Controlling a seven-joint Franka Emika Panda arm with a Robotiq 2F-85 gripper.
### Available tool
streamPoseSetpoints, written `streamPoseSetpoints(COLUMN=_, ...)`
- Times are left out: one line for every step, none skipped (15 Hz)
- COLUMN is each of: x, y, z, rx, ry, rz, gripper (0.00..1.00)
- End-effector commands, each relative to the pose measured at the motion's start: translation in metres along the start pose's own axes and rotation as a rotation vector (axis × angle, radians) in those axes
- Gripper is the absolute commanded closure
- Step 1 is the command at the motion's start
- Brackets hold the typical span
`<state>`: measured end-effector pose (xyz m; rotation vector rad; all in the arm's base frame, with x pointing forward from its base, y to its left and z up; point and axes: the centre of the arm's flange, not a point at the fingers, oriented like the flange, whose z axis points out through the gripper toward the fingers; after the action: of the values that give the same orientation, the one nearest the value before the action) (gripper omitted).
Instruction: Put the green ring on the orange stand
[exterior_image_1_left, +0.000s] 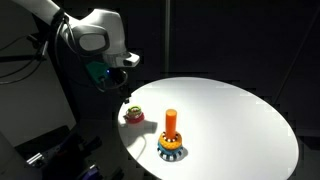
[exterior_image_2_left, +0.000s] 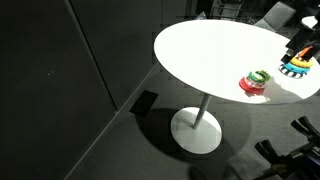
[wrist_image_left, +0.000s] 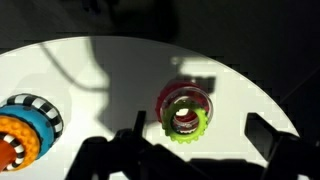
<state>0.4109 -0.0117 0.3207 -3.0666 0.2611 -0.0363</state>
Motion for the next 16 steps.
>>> streamPoseSetpoints(x=0.016, y=-0.001, z=0.022, rx=-0.002, ry=-0.015, rz=0.017, gripper=0.00)
streamPoseSetpoints(x=0.018, y=-0.001, z=0.028, rx=-0.003, ry=-0.020, rz=0.018, gripper=0.00)
streamPoseSetpoints(x=0.020, y=-0.001, z=0.033, rx=-0.008, ry=-0.023, rz=0.019, gripper=0.00)
streamPoseSetpoints(x=0.022, y=-0.002, z=0.039, rx=-0.011, ry=-0.025, rz=0.020, gripper=0.00)
streamPoseSetpoints(x=0.025, y=-0.002, z=0.044, rx=-0.014, ry=-0.029, rz=0.022, gripper=0.00)
streamPoseSetpoints(x=0.027, y=-0.001, z=0.048, rx=-0.015, ry=-0.031, rz=0.024, gripper=0.00)
streamPoseSetpoints(x=0.029, y=-0.001, z=0.053, rx=-0.016, ry=-0.032, rz=0.026, gripper=0.00)
streamPoseSetpoints(x=0.032, y=-0.001, z=0.057, rx=-0.017, ry=-0.035, rz=0.026, gripper=0.00)
streamPoseSetpoints(x=0.035, y=-0.001, z=0.061, rx=-0.014, ry=-0.037, rz=0.025, gripper=0.00)
streamPoseSetpoints(x=0.037, y=-0.002, z=0.064, rx=-0.011, ry=-0.037, rz=0.024, gripper=0.00)
streamPoseSetpoints(x=0.039, y=-0.003, z=0.067, rx=-0.010, ry=-0.034, rz=0.022, gripper=0.00)
streamPoseSetpoints(x=0.041, y=-0.004, z=0.069, rx=-0.010, ry=-0.033, rz=0.020, gripper=0.00)
streamPoseSetpoints(x=0.044, y=-0.005, z=0.071, rx=-0.010, ry=-0.030, rz=0.018, gripper=0.00)
streamPoseSetpoints(x=0.046, y=-0.006, z=0.072, rx=-0.011, ry=-0.029, rz=0.017, gripper=0.00)
streamPoseSetpoints(x=0.048, y=-0.008, z=0.073, rx=-0.011, ry=-0.026, rz=0.015, gripper=0.00)
streamPoseSetpoints(x=0.049, y=-0.009, z=0.074, rx=-0.010, ry=-0.023, rz=0.013, gripper=0.00)
